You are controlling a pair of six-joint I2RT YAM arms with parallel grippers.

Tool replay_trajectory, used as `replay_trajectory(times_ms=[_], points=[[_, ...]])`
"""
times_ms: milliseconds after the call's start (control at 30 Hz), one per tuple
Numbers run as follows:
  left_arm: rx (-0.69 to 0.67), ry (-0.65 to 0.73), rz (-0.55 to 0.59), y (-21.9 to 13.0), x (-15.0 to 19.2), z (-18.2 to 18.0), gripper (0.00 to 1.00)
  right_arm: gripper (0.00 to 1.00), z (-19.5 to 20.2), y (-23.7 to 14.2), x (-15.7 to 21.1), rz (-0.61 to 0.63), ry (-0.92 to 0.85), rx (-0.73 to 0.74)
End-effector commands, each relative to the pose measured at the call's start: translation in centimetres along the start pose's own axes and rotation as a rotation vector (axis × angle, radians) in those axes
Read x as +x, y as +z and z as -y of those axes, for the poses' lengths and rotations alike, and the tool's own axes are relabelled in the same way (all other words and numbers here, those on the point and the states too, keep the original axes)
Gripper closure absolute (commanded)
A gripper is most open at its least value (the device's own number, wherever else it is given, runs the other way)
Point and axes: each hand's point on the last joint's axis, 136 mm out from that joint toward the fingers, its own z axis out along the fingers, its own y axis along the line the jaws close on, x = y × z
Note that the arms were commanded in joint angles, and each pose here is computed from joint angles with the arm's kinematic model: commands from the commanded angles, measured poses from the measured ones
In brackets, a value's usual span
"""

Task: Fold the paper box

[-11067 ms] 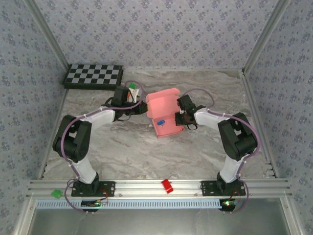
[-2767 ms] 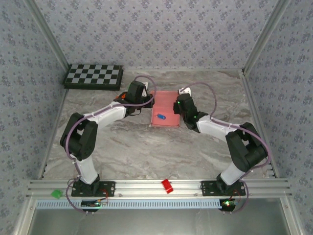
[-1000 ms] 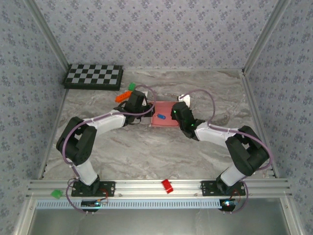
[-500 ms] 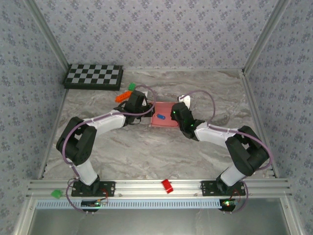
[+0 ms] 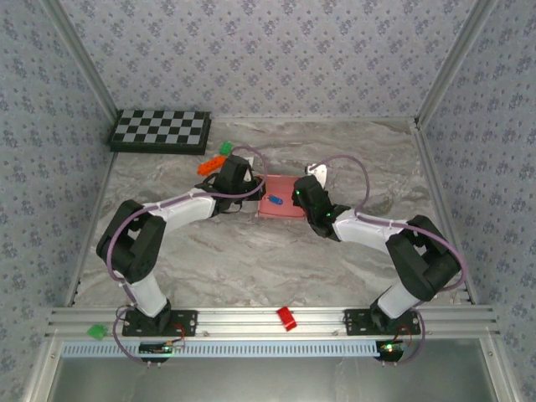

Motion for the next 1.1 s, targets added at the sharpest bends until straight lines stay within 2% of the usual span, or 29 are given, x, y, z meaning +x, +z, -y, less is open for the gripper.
replay_trajectory(times_ms=[0, 767, 900, 1067], points=[[0.019, -0.003, 0.017, -0.59, -0.31, 0.76, 0.84, 0.7, 0.18, -0.01, 0.53, -0.008, 0.013, 0.022], [0.009, -0.002, 0.026, -0.7, -0.58, 0.63, 0.83, 0.69, -0.37, -0.25, -0.26, -0.028, 0.08, 0.025], [0.011, -0.002, 0.027, -0.67, -0.62, 0.71, 0.83, 0.7, -0.14, -0.22, 0.04, -0.047, 0.102, 0.043], [0.011, -0.002, 0.027, -0.67, -0.64, 0.73, 0.83, 0.77, -0.46, -0.16, 0.15, -0.06, 0.115, 0.029]])
